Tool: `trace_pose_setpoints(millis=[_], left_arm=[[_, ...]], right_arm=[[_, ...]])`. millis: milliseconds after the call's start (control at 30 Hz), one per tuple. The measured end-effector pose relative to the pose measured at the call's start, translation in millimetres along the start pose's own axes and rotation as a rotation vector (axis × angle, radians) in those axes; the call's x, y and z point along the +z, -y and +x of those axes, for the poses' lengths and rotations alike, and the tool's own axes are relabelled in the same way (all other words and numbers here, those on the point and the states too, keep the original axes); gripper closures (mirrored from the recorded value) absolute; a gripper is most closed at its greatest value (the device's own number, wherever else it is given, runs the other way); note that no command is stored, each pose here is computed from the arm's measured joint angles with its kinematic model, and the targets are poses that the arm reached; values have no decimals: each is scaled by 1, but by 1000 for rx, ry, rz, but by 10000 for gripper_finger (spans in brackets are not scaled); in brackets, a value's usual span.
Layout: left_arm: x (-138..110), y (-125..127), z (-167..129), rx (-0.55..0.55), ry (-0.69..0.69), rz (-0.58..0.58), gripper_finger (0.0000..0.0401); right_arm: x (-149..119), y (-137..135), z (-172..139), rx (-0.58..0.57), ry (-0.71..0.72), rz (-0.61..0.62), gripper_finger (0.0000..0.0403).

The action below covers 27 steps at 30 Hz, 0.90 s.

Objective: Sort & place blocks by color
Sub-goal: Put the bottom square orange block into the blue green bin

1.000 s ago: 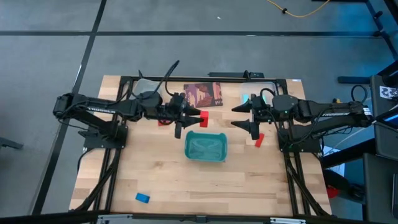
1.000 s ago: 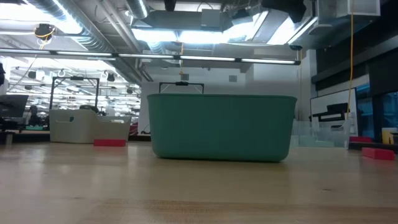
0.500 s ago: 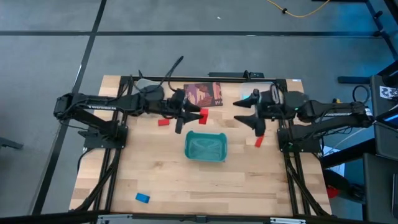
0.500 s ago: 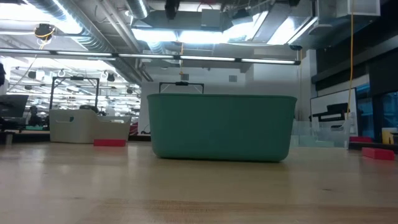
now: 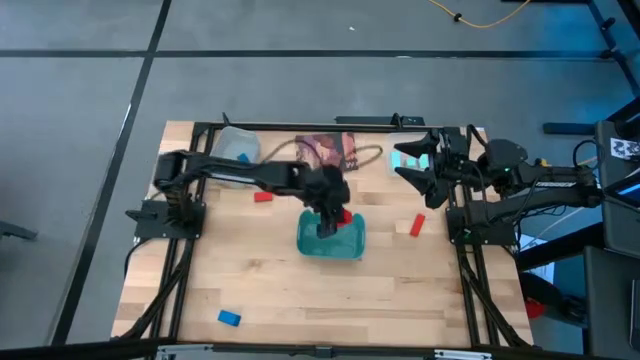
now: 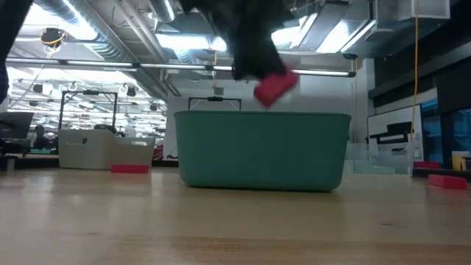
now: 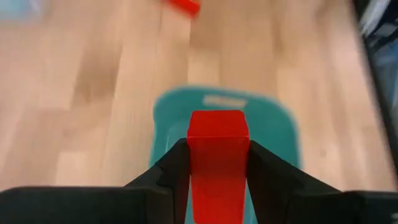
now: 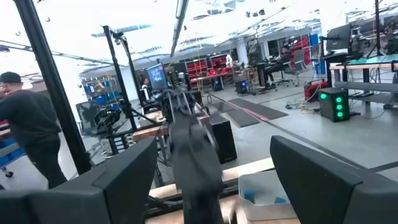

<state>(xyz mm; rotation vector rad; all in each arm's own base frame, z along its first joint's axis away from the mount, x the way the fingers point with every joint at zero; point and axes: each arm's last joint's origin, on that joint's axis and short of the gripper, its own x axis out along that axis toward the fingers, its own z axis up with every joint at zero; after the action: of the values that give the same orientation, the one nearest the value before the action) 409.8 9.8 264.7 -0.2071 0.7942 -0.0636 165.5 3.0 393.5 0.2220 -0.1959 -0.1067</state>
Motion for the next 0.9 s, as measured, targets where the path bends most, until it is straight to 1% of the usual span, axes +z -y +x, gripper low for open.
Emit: trace_pose_setpoints(millis=[133,367,600,900], left_arm=[[-13,-1,34,5,-110,11,284],[-32,6,66,10,-202,25,284],[-47,10,82,22,-284,54,284],[-48,15,84,42,-285,75,282]], right_arm=[[1,0,-1,1,4,-1,86],[0,0,-1,-6,-1,-3,86],[0,1,-1,-17,-2,-3,86],[0,1,-1,-18,-3,-3,86]])
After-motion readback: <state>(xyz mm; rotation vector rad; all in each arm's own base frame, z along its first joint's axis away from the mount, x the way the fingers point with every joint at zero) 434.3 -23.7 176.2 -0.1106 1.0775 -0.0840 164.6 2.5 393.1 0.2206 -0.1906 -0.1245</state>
